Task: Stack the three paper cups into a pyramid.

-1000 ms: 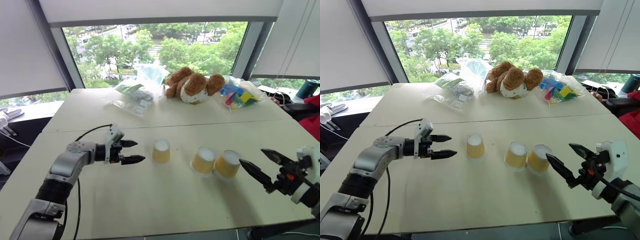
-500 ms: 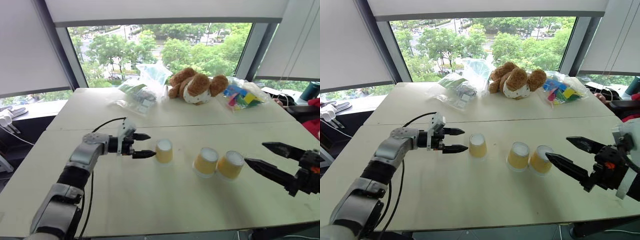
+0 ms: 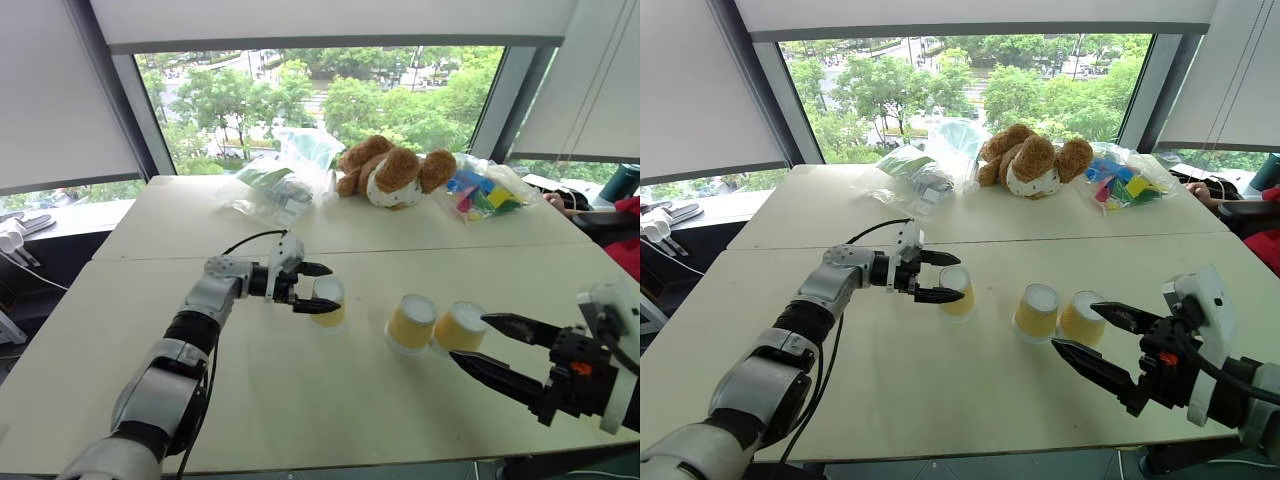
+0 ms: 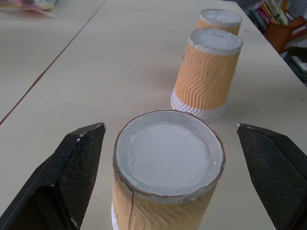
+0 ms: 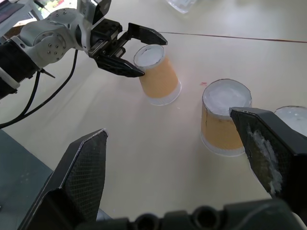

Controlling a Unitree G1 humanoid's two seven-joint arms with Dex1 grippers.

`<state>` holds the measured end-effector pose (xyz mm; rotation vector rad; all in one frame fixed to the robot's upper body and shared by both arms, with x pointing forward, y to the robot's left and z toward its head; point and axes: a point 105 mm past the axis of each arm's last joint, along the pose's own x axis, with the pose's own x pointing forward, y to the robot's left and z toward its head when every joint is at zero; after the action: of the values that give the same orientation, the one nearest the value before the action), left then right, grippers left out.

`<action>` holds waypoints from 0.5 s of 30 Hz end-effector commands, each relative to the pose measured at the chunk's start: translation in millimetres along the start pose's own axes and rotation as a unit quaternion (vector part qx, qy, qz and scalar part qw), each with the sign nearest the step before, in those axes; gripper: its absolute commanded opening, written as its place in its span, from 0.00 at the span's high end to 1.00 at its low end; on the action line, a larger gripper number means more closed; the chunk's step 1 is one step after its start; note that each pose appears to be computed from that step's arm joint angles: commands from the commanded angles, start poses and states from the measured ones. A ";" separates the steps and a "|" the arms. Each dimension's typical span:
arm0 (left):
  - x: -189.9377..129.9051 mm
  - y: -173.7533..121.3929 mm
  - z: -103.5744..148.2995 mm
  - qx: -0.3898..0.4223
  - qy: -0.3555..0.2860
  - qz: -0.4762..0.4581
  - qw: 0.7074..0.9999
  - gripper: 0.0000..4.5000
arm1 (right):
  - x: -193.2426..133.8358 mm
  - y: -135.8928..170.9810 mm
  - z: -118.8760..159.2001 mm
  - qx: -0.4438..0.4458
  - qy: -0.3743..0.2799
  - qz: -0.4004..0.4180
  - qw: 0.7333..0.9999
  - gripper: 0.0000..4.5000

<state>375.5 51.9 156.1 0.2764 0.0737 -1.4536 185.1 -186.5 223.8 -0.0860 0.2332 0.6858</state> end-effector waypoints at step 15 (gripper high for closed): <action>-20.6 35.4 107.0 0.077 -0.058 0.007 0.995 0.47 | -6.1 -12.0 5.4 -0.004 -0.027 -0.029 0.999 0.00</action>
<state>398.5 54.1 246.7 0.3295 -0.0566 -1.4364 189.1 -194.6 222.5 -0.0752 0.2232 0.6456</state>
